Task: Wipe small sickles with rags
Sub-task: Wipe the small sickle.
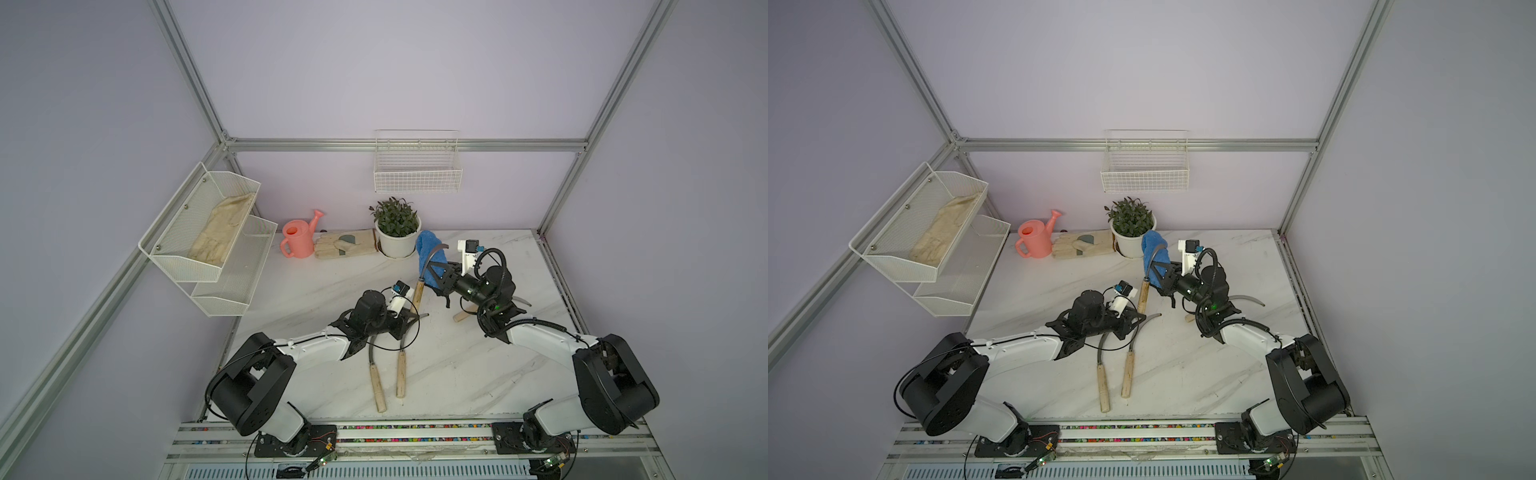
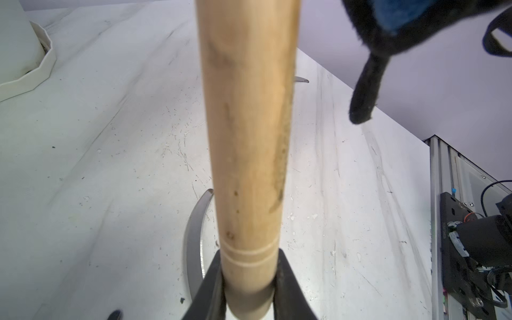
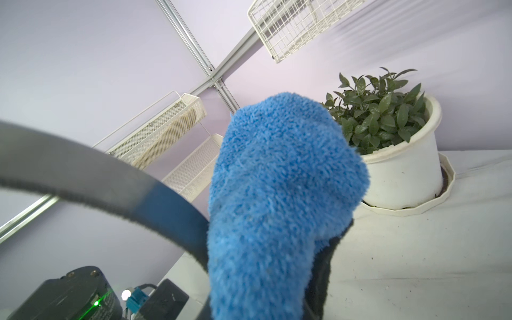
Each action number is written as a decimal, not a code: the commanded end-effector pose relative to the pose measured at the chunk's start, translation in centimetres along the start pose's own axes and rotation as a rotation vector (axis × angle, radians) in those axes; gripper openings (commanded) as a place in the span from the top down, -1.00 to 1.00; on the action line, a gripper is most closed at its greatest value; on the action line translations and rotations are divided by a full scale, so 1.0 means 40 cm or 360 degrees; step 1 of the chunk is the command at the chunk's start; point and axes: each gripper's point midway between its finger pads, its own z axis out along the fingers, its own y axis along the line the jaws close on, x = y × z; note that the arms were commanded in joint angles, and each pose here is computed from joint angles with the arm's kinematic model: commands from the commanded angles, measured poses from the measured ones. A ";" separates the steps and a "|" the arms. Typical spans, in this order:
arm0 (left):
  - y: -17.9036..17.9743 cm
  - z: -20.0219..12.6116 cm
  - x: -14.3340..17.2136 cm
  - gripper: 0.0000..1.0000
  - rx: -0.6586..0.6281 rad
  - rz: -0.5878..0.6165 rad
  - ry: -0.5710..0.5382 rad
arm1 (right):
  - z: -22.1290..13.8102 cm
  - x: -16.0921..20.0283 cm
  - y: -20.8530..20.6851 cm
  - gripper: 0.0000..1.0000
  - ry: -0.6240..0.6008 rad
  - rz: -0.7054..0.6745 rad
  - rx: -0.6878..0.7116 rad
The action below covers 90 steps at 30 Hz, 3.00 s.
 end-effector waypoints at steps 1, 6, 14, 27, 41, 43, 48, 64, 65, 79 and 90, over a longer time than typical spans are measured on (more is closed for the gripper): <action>-0.001 0.007 -0.063 1.00 -0.0008 0.0048 -0.0053 | -0.012 -0.106 0.082 1.00 -0.0127 -0.0021 -0.0209; 0.016 0.004 -0.063 1.00 -0.0075 0.0055 -0.0054 | -0.020 -0.163 0.078 1.00 -0.0162 0.0026 -0.0237; 0.002 -0.001 -0.069 1.00 -0.0034 0.0065 -0.0067 | -0.042 -0.212 0.100 1.00 -0.0195 0.0046 -0.0269; -0.009 -0.006 -0.073 1.00 0.0002 0.0066 -0.0081 | 0.044 0.041 -0.035 1.00 0.0094 0.0218 -0.0213; 0.010 0.009 -0.067 1.00 -0.0046 0.0065 -0.0054 | -0.016 -0.160 0.102 1.00 -0.0116 0.0047 -0.0288; 0.012 0.010 -0.065 1.00 -0.0054 0.0065 -0.0050 | -0.041 -0.200 0.124 1.00 -0.0163 0.0021 -0.0294; 0.010 0.010 -0.066 1.00 -0.0047 0.0065 -0.0050 | -0.082 -0.235 0.158 1.00 -0.0205 -0.0037 -0.0279; 0.001 0.008 -0.068 1.00 -0.0019 0.0059 -0.0056 | 0.016 -0.014 -0.025 1.00 0.0042 0.0187 -0.0186; 0.001 0.008 -0.067 1.00 -0.0018 0.0056 -0.0055 | 0.022 0.000 -0.029 1.00 0.0058 0.0193 -0.0188; 0.012 0.013 -0.063 1.00 -0.0053 0.0057 -0.0044 | -0.048 -0.173 0.129 1.00 -0.0119 -0.0047 -0.0206; 0.009 0.009 -0.066 1.00 -0.0046 0.0061 -0.0051 | -0.067 -0.189 0.154 1.00 -0.0120 -0.0074 -0.0209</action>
